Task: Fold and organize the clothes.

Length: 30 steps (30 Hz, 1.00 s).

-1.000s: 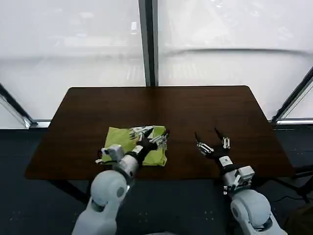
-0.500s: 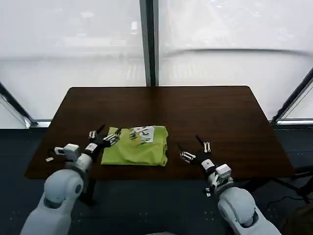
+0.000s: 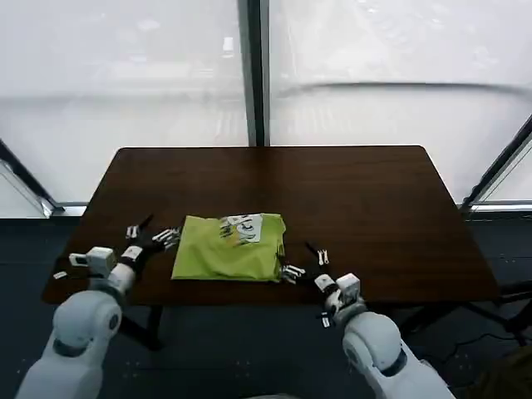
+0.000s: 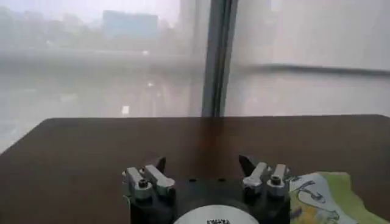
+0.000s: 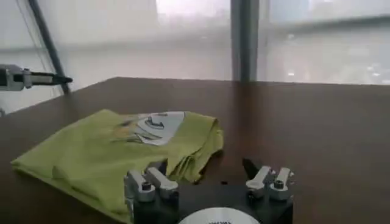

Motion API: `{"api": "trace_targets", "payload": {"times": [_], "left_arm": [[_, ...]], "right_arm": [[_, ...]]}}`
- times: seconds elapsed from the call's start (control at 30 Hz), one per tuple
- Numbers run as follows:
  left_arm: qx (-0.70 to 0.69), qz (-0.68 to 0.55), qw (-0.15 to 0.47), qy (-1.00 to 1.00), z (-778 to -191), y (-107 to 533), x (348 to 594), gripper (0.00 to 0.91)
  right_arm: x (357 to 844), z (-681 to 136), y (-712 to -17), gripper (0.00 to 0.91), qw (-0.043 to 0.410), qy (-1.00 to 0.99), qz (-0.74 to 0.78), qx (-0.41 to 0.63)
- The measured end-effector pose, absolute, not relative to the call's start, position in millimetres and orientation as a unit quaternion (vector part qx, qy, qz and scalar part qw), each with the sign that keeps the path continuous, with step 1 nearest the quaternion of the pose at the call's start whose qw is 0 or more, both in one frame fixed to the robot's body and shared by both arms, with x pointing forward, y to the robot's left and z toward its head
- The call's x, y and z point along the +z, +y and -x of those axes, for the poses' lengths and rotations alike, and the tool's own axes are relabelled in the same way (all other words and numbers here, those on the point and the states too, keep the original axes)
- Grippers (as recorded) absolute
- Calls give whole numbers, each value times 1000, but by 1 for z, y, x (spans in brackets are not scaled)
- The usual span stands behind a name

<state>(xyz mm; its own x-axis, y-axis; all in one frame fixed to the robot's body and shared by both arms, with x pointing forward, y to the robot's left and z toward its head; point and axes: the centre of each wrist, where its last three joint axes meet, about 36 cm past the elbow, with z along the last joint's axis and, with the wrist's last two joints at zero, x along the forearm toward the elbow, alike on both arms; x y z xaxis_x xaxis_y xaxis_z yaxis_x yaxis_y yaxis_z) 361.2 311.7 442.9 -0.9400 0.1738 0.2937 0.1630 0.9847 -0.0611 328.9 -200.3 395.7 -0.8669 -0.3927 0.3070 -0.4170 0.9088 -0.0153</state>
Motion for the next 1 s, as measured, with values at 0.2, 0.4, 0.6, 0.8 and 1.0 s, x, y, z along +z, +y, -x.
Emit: {"api": "trace_targets", "payload": {"times": [0.2,0.4,0.6,0.8,1.0], "left_arm": [[11,72,156,-985,-356,321,442,878],[8,64,159,-985,-353,325,442,878],[6,58,162,-985,-351,329,440,878],[5,54,163,-985,-350,332,439,878],[4,51,165,-985,-350,335,438,878]], "right_arm": [[390,-337,-183,878,169,-959,-229,-5],[384,-344,-168,878,181,-958,-223,-24],[377,-347,-151,878,192,-957,-217,-34],[371,-349,-139,878,201,-955,-216,-41],[364,-351,-125,293,206,-953,-217,-49]]}}
